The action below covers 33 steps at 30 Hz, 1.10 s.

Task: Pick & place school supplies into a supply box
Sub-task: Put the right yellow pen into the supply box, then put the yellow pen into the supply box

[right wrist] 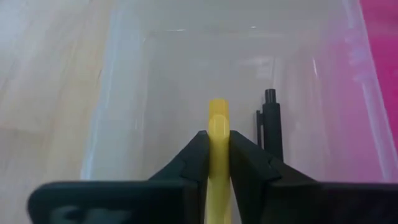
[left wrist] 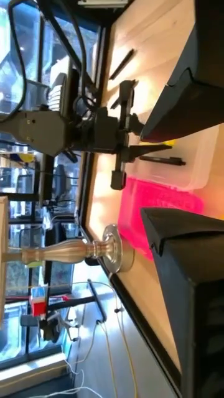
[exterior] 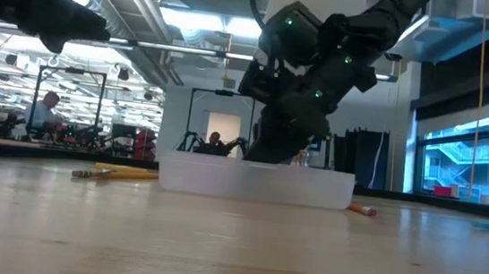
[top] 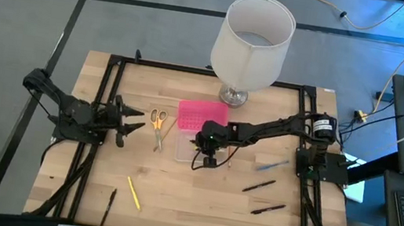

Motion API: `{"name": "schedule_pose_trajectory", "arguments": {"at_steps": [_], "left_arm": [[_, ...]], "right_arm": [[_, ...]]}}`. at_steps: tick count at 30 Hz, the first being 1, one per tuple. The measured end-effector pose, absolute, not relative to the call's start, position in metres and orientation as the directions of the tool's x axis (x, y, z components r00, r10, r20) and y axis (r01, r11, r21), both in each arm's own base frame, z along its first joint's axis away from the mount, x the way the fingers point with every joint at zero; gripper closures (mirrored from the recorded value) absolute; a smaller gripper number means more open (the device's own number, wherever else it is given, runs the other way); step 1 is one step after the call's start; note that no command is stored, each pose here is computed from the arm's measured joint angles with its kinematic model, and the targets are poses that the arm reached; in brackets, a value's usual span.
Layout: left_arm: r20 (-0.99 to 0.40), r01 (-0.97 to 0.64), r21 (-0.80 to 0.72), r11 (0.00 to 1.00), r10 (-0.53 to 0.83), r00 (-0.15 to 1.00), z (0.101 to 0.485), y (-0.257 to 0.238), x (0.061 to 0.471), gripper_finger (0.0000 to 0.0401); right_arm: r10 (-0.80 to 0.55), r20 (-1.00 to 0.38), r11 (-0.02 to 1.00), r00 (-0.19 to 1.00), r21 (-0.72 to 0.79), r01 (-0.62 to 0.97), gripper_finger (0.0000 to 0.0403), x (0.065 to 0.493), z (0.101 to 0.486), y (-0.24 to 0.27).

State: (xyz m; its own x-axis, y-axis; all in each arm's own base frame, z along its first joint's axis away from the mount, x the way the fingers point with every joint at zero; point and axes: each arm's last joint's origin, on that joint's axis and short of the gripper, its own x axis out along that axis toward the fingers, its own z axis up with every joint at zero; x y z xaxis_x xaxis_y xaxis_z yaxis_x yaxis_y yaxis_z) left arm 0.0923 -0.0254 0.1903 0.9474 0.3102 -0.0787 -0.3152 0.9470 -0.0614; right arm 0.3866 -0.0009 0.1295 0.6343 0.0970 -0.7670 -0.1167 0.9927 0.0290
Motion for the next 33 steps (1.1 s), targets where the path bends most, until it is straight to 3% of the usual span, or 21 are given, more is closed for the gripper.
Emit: {"name": "schedule_pose_trajectory", "arguments": {"at_steps": [11,19,24,28,33], "left_arm": [[-0.206,-0.357,0.046,0.933,0.359,0.91,0.215,-0.036,0.114,0.0228],[-0.335,-0.457,-0.044,0.888,0.418,0.845,0.235,-0.035,0.133,0.0228],[-0.459,-0.347,0.041,0.937,0.326,0.827,0.249,-0.04,0.149,0.0228],[-0.552,-0.167,0.062,0.984,0.173,0.816,0.262,-0.05,0.169,0.0228],[-0.778,0.058,0.069,0.996,0.017,0.629,0.261,-0.072,0.193,0.0228]], "right_arm": [[0.099,-0.765,0.992,0.636,0.03,-0.119,0.0318,0.387,0.13,-0.001],[0.1,-0.77,0.994,0.63,0.051,-0.096,0.0287,0.386,0.138,-0.001],[0.1,-0.761,0.994,0.641,0.044,-0.102,0.0255,0.389,0.164,-0.001],[0.09,-0.789,0.996,0.607,0.078,-0.046,0.0237,0.386,0.191,-0.003],[0.087,-0.834,0.995,0.544,0.096,-0.011,0.0234,0.371,0.21,-0.005]]}}
